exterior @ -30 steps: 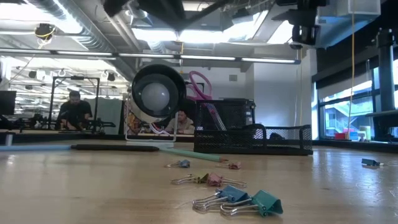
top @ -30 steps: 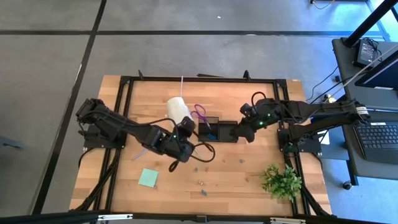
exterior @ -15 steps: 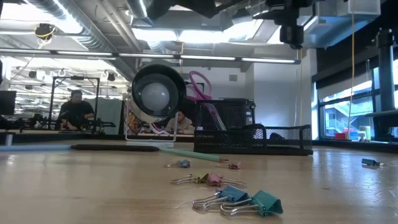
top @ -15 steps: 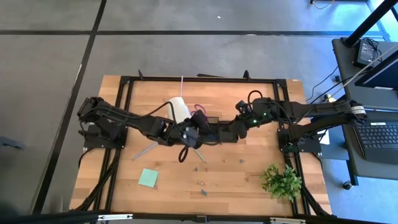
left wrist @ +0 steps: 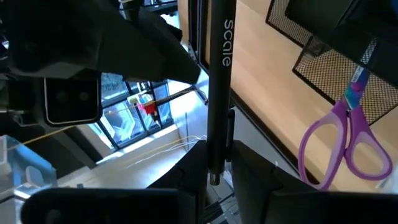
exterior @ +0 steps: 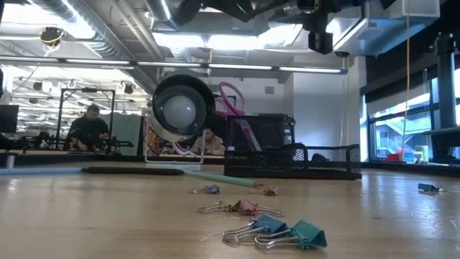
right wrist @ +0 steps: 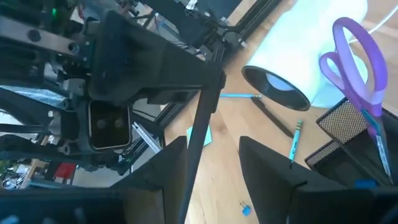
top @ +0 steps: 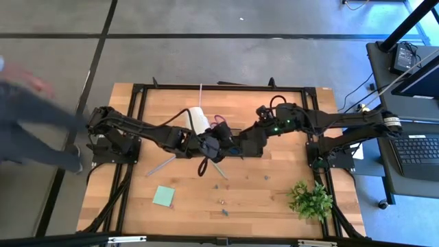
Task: Pick and place office supplies into organizer
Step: Put the bottom black pen into the black desk organizer
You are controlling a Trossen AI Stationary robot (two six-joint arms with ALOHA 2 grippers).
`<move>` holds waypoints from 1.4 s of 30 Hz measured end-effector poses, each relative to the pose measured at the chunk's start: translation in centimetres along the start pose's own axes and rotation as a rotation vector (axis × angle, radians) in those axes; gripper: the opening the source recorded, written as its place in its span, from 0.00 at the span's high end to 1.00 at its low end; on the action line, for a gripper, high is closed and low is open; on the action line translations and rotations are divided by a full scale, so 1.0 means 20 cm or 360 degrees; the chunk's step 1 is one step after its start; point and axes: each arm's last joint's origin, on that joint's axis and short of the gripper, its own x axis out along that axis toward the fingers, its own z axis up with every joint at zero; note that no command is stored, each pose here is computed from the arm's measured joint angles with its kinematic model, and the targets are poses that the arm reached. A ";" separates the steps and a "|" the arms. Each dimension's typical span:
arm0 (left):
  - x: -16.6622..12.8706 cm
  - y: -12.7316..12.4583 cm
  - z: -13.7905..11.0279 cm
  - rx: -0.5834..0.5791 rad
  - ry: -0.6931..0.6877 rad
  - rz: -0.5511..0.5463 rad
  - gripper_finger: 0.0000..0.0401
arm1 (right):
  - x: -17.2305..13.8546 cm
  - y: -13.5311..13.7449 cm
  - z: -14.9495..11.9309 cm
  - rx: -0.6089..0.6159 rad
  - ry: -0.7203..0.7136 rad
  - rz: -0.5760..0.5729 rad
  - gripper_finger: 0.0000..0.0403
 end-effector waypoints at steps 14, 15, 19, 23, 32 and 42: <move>0.06 0.05 -0.05 -0.0116 0.0025 0.0090 0.86 | 0.06 0.01 0.01 -0.0017 -0.0028 0.0098 0.63; 0.06 0.06 -0.06 -0.0117 0.0028 0.0088 0.86 | 0.06 0.01 0.01 -0.0019 -0.0033 0.0104 0.63; 0.07 0.06 -0.06 -0.0120 0.0034 0.0087 0.86 | 0.06 0.01 0.01 -0.0021 -0.0036 0.0107 0.66; 0.06 0.06 -0.06 -0.0121 0.0033 0.0089 0.86 | 0.06 0.01 0.01 -0.0022 -0.0034 0.0105 0.73; 0.05 0.06 -0.06 0.0053 0.0074 0.0103 0.84 | 0.06 0.00 0.01 -0.0054 -0.0034 0.0084 0.88; 0.05 0.06 -0.06 0.0182 0.0125 0.0101 0.76 | 0.06 0.01 0.01 -0.0067 -0.0031 0.0098 0.88</move>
